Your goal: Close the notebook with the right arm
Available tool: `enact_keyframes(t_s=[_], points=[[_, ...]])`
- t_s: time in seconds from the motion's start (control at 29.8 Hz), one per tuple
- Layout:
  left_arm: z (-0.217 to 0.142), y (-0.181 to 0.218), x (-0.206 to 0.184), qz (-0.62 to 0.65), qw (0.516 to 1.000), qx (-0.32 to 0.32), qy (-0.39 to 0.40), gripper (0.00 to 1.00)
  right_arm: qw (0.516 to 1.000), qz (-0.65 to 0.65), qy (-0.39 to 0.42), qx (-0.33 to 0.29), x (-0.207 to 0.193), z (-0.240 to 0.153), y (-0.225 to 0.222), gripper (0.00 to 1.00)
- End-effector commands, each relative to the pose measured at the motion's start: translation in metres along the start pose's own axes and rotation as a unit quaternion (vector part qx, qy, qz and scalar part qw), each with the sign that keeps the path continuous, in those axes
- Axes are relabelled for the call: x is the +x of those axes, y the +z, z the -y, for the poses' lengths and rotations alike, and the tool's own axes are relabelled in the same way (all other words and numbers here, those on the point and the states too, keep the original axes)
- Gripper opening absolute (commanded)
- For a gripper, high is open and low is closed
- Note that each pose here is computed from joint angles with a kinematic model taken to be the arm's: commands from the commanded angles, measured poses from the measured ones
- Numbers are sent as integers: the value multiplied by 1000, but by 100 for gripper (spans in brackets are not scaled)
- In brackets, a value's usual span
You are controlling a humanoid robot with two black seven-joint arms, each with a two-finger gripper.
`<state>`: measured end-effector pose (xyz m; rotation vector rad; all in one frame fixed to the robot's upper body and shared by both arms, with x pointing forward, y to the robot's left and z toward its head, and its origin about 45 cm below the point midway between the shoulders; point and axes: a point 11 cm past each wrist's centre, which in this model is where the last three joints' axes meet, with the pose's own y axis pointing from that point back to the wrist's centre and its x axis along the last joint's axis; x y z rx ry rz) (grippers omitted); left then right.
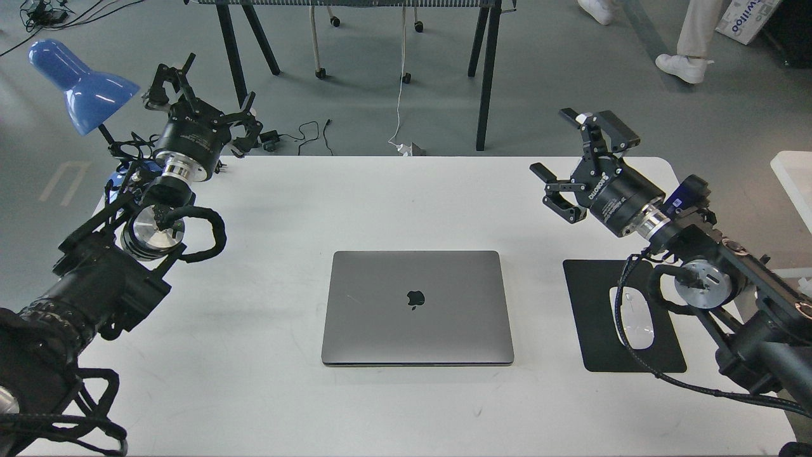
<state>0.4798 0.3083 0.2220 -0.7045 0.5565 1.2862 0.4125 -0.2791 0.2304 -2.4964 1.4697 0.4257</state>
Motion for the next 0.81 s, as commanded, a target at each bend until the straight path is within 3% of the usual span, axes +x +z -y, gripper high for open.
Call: enact_keyframes(t_s=[0.0,0.24,0.4,0.77], points=[[0,0,0,0,1000,0,0,100,996,60,49,41,27,-3,-16,100],[0,0,0,0,1000,0,0,100,973,177,112,101,68,7,-37,100],[0,-2,0,1,1000,2,0,100,960,216,122,130,68,26,-44,100],[0,-1,0,0,1000,1,0,100,962,206,121,131,68,36,-56,100]])
